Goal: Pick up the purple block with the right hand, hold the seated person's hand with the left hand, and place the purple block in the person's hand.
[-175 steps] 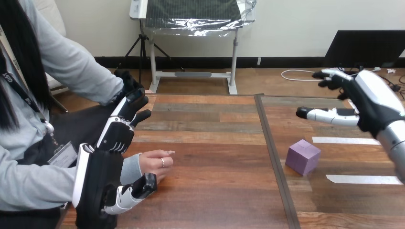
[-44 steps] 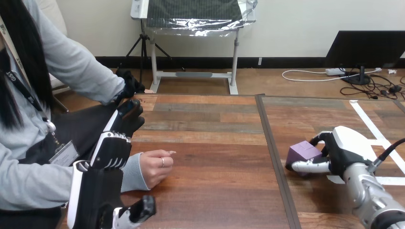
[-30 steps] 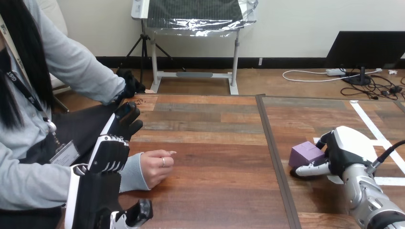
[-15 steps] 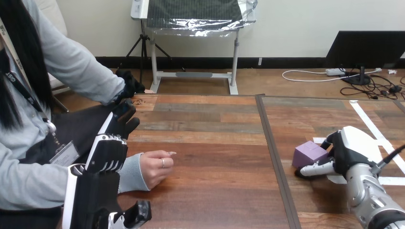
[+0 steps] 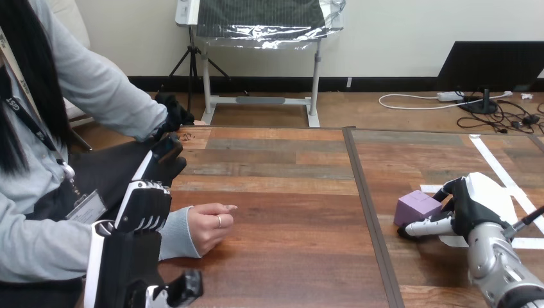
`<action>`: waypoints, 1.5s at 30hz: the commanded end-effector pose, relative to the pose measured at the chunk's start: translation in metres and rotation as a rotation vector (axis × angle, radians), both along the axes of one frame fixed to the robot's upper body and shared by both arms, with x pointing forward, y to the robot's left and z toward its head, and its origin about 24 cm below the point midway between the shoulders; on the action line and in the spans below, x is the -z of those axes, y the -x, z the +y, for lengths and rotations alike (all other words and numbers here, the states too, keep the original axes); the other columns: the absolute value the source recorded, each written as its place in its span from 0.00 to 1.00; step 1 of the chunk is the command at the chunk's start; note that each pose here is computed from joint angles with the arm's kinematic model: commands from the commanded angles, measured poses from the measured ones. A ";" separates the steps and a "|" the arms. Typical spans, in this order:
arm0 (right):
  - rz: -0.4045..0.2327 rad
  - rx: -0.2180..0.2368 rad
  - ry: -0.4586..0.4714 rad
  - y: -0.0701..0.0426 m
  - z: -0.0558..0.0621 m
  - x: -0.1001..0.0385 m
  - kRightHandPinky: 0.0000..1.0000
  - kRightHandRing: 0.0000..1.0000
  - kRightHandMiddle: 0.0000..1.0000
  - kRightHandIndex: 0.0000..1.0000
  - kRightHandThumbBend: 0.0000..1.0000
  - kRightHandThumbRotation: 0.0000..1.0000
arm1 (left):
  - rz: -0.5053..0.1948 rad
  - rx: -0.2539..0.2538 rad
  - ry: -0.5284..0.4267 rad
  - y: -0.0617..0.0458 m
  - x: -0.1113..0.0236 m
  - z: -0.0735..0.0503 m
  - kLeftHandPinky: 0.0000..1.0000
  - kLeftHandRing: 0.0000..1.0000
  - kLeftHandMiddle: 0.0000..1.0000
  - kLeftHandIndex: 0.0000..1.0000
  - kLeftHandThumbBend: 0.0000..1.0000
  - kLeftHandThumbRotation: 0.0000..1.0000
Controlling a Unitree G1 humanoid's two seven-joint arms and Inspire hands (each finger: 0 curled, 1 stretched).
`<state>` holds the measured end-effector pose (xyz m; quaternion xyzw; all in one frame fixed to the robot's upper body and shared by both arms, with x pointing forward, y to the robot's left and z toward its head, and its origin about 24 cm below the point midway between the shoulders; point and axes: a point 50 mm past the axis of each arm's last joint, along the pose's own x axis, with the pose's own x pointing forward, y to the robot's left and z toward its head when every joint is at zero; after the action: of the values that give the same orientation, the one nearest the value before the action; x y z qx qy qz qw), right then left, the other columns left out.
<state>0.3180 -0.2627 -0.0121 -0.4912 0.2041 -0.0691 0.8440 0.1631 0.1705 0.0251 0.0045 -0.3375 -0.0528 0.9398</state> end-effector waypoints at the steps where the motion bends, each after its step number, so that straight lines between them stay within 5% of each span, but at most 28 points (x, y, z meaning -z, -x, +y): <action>1: -0.108 0.006 -0.011 -0.009 -0.005 -0.018 0.06 0.12 0.19 0.24 0.41 0.07 | -0.071 0.018 -0.013 -0.010 -0.012 -0.002 0.93 0.94 0.94 0.90 1.00 0.68; 20: -0.206 -0.026 -0.093 -0.011 0.001 -0.023 0.06 0.12 0.19 0.24 0.40 0.04 | -0.038 -0.012 -0.109 -0.017 -0.011 0.001 0.87 0.91 0.93 0.92 1.00 0.72; 33: -0.264 -0.064 -0.154 -0.013 0.011 -0.025 0.06 0.11 0.18 0.23 0.39 0.02 | 0.016 -0.097 -0.243 -0.021 -0.011 0.007 0.85 0.92 0.94 0.93 1.00 0.72; 45: -0.307 -0.102 -0.218 -0.015 0.022 -0.027 0.05 0.10 0.17 0.21 0.38 0.00 | 0.074 -0.132 -0.357 -0.024 -0.013 0.013 0.91 0.97 0.97 0.97 1.00 0.67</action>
<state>0.3150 -0.2534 -0.0083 -0.4135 0.1186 -0.0708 0.9000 0.1757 0.1801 0.0170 0.1602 -0.2470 -0.0515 0.9543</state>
